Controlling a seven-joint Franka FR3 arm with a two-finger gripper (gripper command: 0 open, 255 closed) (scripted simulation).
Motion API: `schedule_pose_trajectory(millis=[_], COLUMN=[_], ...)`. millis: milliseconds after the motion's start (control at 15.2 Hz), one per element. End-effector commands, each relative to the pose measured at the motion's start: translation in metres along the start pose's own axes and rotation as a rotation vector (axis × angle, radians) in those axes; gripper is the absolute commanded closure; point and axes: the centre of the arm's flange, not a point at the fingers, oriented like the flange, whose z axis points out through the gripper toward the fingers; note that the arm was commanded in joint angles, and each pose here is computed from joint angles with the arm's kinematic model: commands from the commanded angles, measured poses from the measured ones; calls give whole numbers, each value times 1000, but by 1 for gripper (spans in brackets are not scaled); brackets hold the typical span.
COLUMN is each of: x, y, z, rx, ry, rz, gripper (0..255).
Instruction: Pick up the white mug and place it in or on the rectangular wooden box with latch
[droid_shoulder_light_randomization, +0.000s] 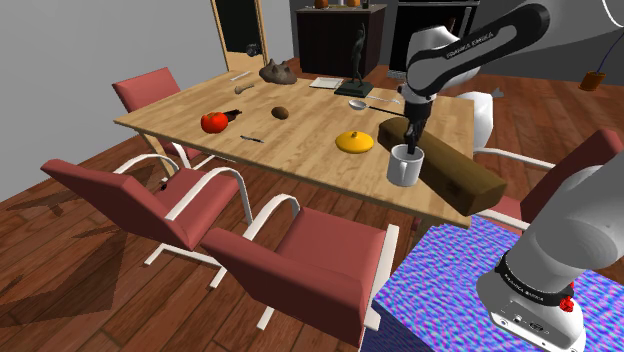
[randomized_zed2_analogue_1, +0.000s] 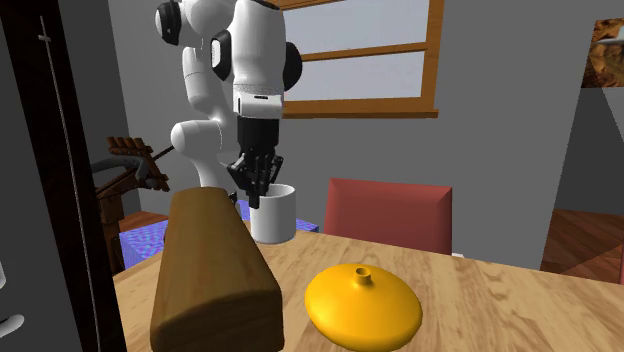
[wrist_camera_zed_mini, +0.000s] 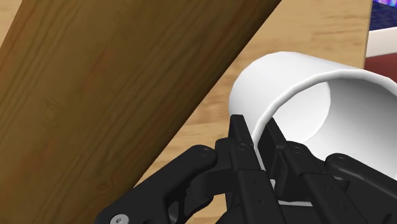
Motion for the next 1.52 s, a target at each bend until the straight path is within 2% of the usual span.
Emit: schedule_pose_trajectory(millis=[0,1452], x=[-2,-14], y=[-1,-3], z=[-11,-127], rx=[0,0], ry=[0,0], rz=[0,0], gripper=[255,255])
